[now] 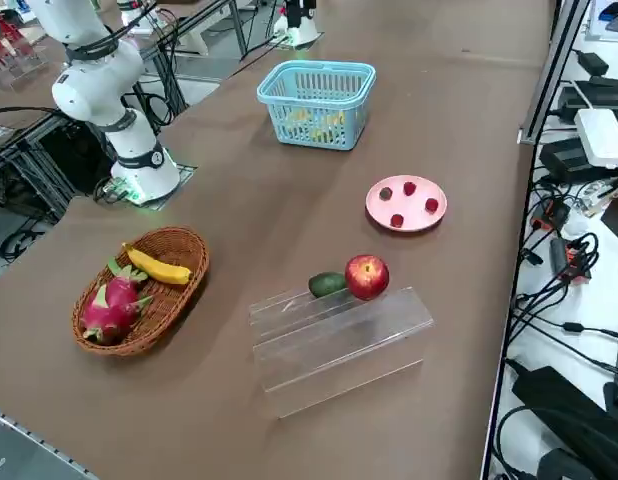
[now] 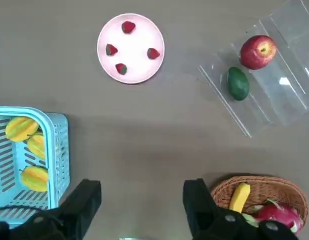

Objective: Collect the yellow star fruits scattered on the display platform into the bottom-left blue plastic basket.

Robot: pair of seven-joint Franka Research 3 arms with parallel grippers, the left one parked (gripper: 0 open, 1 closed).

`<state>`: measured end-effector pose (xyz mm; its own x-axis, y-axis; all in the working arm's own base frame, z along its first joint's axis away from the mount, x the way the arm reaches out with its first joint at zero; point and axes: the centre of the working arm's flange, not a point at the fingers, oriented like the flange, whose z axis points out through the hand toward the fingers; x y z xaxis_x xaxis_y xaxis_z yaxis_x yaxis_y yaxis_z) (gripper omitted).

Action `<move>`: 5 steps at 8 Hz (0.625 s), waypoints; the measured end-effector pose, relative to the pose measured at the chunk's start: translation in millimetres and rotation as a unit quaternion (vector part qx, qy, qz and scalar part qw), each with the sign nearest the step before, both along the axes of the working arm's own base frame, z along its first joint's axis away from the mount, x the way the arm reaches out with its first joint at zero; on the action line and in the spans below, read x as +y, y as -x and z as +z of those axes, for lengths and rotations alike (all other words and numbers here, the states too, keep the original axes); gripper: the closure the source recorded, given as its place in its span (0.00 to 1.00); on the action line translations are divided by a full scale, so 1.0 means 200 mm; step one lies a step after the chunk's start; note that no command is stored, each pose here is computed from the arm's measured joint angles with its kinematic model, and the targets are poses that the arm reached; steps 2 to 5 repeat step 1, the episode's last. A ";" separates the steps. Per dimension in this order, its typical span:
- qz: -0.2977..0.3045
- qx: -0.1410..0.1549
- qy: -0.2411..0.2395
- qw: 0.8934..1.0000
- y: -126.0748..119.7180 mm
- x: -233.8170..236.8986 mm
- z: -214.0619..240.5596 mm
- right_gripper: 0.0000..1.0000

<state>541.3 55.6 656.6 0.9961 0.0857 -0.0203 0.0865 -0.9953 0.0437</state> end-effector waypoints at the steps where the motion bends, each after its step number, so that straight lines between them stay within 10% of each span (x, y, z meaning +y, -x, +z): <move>1: -0.006 0.000 0.000 1.000 0.00 -0.03 0.00 0.00; 5: -0.006 0.000 0.000 1.000 0.00 -0.03 0.00 0.00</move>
